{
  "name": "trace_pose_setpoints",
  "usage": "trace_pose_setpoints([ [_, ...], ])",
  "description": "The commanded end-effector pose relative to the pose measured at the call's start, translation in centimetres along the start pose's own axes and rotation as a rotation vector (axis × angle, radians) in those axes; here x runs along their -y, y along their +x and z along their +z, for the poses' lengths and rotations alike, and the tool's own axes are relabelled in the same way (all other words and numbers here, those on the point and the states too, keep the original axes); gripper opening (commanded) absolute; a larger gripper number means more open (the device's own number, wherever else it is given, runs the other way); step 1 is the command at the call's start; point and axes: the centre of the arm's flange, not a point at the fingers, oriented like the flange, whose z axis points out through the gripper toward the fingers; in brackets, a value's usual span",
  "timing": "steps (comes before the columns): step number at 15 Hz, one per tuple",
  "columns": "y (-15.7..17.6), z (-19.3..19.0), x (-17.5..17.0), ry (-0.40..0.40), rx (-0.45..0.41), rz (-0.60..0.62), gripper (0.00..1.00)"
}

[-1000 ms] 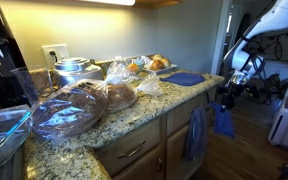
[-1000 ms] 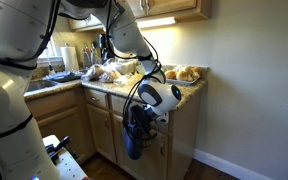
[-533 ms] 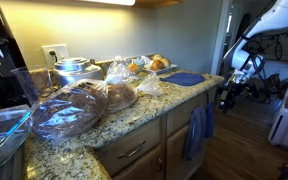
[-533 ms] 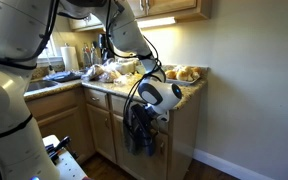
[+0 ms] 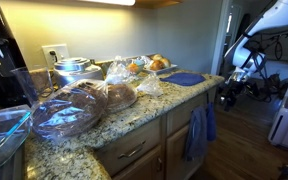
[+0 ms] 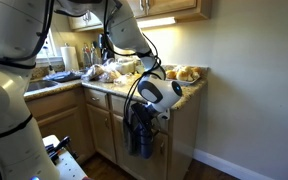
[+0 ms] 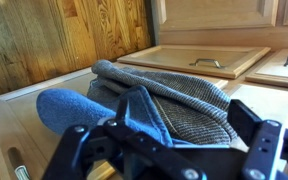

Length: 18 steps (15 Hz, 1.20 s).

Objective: Pick up the blue towel from the countertop and hang it on the bottom cabinet.

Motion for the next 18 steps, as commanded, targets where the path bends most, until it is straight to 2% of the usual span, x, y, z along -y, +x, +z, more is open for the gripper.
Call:
trace_pose_setpoints([
  [1, -2.4, -2.0, 1.9, -0.060, 0.003, 0.017, 1.00],
  [12, -6.3, -4.0, 7.9, -0.346, 0.077, -0.030, 1.00],
  [13, -3.7, -3.3, 5.6, -0.284, 0.080, -0.036, 1.00],
  [18, -3.6, -3.1, 5.7, -0.288, 0.088, -0.038, 1.00],
])
